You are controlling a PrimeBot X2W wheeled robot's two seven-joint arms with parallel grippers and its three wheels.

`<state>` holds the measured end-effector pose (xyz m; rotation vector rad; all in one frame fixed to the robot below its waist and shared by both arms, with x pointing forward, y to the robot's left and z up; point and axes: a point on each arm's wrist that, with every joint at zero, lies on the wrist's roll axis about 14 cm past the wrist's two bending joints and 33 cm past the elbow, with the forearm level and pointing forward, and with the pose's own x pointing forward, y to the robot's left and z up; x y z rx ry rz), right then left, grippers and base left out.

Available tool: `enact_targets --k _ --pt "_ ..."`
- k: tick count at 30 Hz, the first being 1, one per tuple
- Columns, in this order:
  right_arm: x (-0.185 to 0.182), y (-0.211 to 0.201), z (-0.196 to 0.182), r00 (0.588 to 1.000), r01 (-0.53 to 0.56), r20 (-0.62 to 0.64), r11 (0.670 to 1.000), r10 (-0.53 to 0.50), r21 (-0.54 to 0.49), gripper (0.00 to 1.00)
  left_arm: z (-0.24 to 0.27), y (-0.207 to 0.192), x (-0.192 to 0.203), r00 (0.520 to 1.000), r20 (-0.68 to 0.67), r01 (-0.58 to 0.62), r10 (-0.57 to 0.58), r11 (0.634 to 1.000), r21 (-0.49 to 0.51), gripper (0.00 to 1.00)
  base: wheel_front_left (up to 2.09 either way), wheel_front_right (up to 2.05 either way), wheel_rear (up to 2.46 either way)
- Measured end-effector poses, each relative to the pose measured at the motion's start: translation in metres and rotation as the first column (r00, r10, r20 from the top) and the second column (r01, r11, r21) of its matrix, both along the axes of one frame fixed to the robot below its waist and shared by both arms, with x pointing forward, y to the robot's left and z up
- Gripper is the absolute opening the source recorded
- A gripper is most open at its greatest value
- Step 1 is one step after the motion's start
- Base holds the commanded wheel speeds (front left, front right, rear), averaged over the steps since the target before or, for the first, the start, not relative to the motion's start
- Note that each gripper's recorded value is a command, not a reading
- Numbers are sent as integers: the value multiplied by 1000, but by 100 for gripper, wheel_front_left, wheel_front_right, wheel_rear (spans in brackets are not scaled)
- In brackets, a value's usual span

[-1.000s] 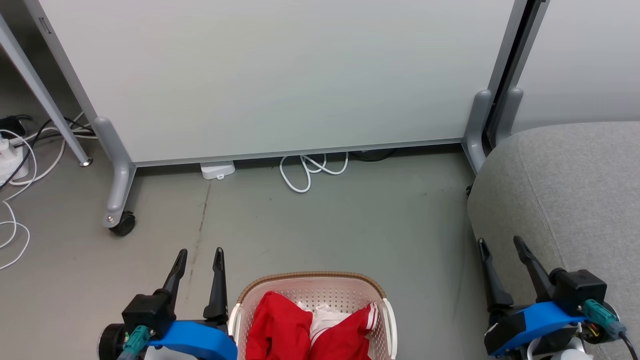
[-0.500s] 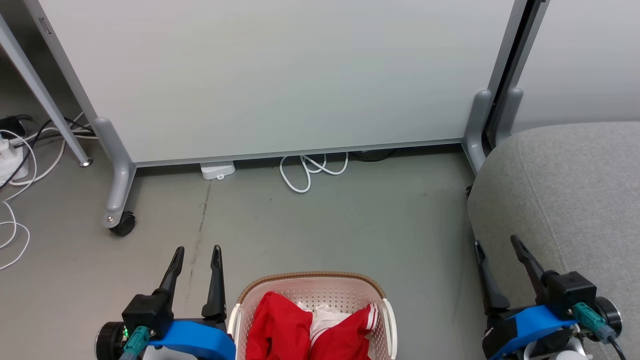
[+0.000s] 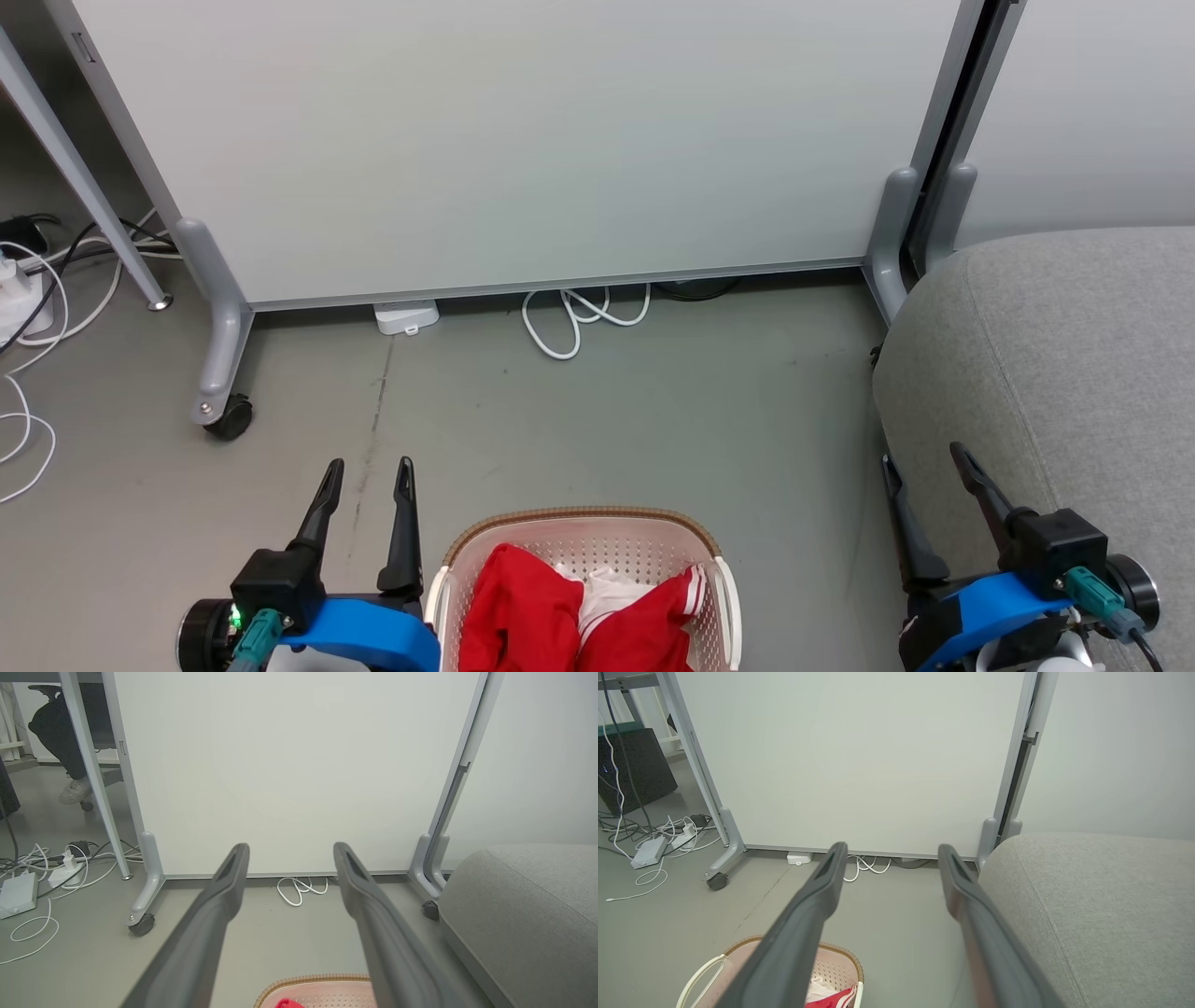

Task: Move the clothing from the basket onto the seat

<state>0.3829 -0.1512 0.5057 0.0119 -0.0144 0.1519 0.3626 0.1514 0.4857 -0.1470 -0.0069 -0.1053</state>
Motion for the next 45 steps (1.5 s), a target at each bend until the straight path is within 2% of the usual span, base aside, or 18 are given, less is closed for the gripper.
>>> enact_targets --k 13,26,33,39,45 --pt "1 -3 -8 1000 8 -27 1000 -8 5 100 -15 -5 8 999 -46 14 -14 1000 1 100 0 0 0" --pt "20 -33 -37 991 94 -95 996 -94 -3 100 -88 -34 53 963 -253 90 -88 996 -4 100 0 0 0" --pt "34 -46 -64 980 127 -150 992 -128 -17 100 -152 -47 69 902 -416 127 -118 992 -6 100 0 0 0" --pt "48 -52 -79 978 138 -157 990 -139 -16 100 -208 -57 72 821 -555 144 -132 989 -22 100 0 0 0" --pt "52 -53 -109 965 139 -221 990 -140 -21 100 -257 -56 70 733 -669 130 -121 991 -38 100 0 0 0"
